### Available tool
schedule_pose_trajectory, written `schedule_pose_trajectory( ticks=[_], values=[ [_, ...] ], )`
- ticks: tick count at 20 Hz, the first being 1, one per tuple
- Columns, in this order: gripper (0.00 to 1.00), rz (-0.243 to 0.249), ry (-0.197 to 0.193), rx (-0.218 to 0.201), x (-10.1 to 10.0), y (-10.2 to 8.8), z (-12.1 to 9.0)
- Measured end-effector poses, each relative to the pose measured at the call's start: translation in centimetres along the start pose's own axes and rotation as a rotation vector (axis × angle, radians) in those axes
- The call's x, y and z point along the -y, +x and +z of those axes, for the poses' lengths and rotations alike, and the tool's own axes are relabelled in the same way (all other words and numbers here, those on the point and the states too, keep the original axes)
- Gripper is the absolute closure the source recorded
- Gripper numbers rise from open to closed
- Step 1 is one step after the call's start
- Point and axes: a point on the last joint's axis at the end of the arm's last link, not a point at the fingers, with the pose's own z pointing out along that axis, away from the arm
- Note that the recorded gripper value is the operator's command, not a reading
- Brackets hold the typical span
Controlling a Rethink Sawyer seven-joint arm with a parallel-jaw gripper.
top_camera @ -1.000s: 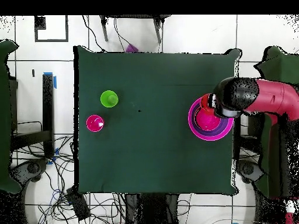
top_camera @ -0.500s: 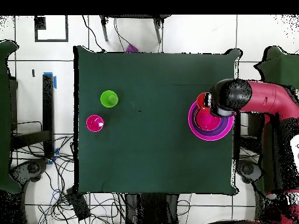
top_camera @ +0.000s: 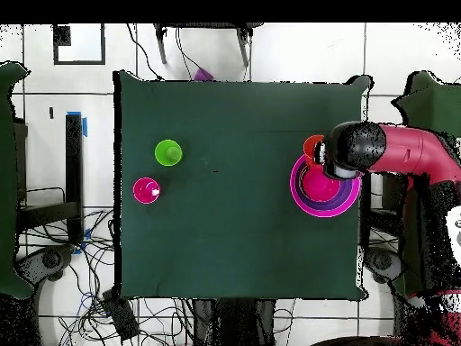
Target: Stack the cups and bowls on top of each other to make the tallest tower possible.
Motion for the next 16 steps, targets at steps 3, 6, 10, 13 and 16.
schedule_pose_trajectory(
  ticks=[3, 6, 10, 13, 16],
  values=[
    [0.00, 0.001, 0.001, 0.004, 0.0, -0.3, 0.0],
    [0.00, -0.001, 0.002, 0.006, -0.2, -0.4, -0.1],
    [0.00, -0.007, 0.002, 0.008, -0.6, -0.6, -0.1],
    [1.00, -0.014, 0.003, 0.009, -1.1, -0.7, -0.2],
    [1.00, -0.017, 0.003, 0.009, -1.3, -0.8, -0.2]
  ],
)
